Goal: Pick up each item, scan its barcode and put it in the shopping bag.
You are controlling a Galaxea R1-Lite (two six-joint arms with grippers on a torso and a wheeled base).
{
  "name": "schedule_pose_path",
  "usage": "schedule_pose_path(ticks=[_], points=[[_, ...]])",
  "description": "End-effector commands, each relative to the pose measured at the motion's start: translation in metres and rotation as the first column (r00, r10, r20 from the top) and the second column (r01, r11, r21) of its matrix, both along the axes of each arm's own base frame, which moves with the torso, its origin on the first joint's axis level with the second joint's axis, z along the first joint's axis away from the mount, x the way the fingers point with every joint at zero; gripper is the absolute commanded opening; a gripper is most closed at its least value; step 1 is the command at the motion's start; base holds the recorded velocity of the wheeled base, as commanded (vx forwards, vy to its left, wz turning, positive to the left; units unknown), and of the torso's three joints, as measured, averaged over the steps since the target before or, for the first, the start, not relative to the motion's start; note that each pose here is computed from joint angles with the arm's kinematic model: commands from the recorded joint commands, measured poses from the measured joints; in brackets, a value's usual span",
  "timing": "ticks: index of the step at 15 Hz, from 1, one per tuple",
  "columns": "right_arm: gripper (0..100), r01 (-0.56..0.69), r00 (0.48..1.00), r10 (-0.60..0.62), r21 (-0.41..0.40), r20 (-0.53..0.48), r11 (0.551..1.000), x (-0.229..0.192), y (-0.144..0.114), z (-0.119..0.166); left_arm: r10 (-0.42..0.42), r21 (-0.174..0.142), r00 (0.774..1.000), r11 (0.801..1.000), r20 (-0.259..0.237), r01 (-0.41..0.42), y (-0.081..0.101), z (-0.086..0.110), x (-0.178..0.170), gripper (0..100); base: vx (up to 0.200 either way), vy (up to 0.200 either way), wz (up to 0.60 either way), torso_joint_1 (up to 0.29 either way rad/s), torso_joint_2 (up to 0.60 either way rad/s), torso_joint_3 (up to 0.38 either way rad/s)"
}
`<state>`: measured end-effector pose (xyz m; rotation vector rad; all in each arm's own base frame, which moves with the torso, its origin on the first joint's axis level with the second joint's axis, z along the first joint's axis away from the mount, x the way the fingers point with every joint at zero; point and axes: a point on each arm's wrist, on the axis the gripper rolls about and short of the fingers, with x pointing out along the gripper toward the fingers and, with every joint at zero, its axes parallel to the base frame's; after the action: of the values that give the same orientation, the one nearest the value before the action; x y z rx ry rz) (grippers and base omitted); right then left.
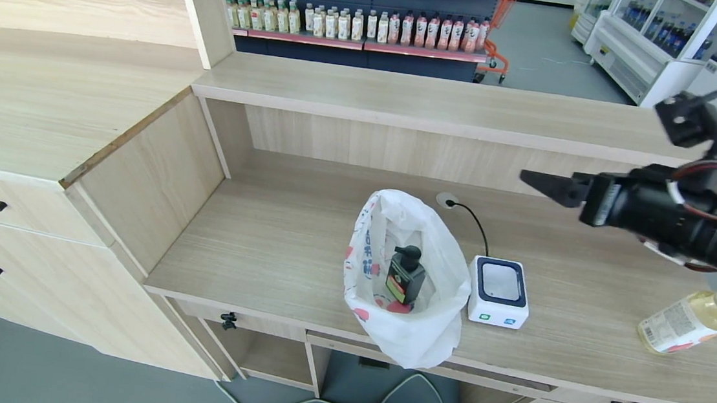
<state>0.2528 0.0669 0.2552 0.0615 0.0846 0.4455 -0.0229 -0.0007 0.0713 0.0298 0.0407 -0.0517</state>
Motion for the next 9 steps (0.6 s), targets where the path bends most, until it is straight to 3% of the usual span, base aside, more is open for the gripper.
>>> schedule_pose_path(ticks=[1,4,8,9], points=[[100,0.186,0.983,-0.186,-0.025,0.003,0.982,-0.09,-0.053,0.0,0.0,0.0,1.0,1.0,0.0,0.0,0.0,0.0,0.0,100,0.0,0.0,0.0,0.0,0.0,0.0],[100,0.314,0.943,-0.321,-0.079,-0.086,0.946,-0.117,-0.074,-0.036,0.0,-0.001,1.0,1.0,-0.002,0.0,0.0,0.0,0.0,100,0.0,0.0,0.0,0.0,0.0,0.0],[100,0.425,0.888,-0.438,-0.117,-0.141,0.898,-0.129,-0.089,-0.061,0.0,0.0,1.0,1.0,0.0,0.0,0.0,0.0,0.0,100,0.0,0.0,0.0,0.0,0.0,0.0],[100,0.437,0.879,-0.452,-0.119,-0.151,0.891,-0.131,-0.091,-0.065,0.0,0.0,1.0,1.0,0.0,0.0,0.0,0.0,0.0,100,0.0,-0.2,0.0,0.002,0.0,0.002]])
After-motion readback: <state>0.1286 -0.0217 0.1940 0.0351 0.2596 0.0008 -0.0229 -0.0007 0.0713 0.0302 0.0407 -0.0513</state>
